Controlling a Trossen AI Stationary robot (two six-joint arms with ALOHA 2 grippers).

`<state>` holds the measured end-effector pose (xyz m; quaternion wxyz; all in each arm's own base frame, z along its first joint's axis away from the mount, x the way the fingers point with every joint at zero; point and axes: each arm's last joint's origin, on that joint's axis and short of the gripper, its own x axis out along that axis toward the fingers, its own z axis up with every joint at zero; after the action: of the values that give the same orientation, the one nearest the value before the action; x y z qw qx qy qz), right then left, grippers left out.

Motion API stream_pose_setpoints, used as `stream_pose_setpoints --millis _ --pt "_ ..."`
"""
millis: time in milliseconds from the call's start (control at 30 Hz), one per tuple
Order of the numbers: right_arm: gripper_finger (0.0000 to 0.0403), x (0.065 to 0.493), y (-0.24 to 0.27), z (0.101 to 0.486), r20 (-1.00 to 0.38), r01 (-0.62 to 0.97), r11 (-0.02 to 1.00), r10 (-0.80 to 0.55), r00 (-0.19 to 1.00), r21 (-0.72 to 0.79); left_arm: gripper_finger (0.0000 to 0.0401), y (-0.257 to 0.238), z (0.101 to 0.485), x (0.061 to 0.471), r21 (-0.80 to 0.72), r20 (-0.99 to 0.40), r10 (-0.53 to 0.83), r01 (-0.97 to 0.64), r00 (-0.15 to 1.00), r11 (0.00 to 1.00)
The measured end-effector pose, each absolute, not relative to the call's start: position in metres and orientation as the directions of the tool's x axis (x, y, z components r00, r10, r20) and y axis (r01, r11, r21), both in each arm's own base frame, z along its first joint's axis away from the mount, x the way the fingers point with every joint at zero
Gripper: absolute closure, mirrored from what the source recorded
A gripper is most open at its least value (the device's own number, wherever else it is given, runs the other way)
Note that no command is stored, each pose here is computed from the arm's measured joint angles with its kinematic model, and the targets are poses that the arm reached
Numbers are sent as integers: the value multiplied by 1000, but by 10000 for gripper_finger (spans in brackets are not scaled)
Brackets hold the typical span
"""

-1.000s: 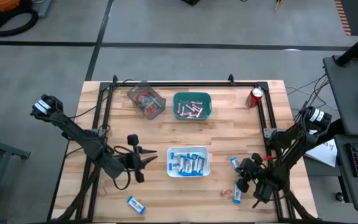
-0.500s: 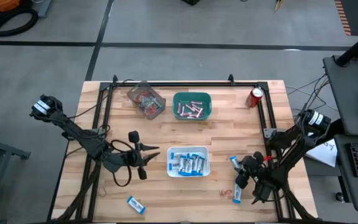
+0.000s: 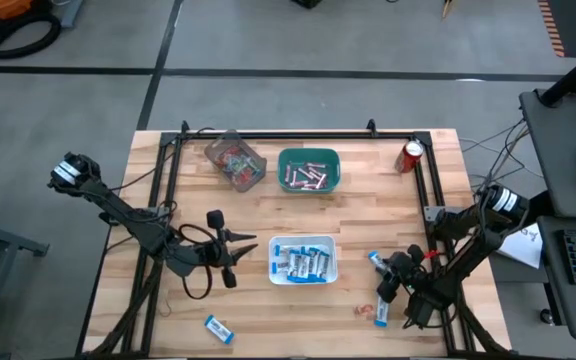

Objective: Sort candy
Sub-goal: Put the white chocolate bar into the white bin

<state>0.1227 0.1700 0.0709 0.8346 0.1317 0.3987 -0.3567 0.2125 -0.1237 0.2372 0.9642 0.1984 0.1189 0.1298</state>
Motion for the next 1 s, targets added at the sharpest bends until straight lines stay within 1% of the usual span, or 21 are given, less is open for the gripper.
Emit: stream_pose_setpoints --millis 200,300,500,767,900,1000 --pt "347 126 171 78 -722 699 715 -482 497 4 324 -124 237 213 418 -179 298 -202 938 886" --pt "371 126 170 87 -709 694 719 -473 523 33 324 -123 237 213 417 -179 298 -202 938 886" --pt "379 123 165 103 -712 695 717 -457 533 61 324 -123 237 213 415 -179 298 -203 938 887" --pt "395 125 163 115 -637 673 730 -464 615 118 324 -123 237 213 414 -179 298 -203 938 887" --pt "395 123 162 120 -661 669 736 -452 599 103 324 -124 236 213 416 -181 298 -202 937 887" --pt "392 124 162 126 -664 618 784 -430 612 62 324 -124 235 214 417 -185 299 -200 936 887"
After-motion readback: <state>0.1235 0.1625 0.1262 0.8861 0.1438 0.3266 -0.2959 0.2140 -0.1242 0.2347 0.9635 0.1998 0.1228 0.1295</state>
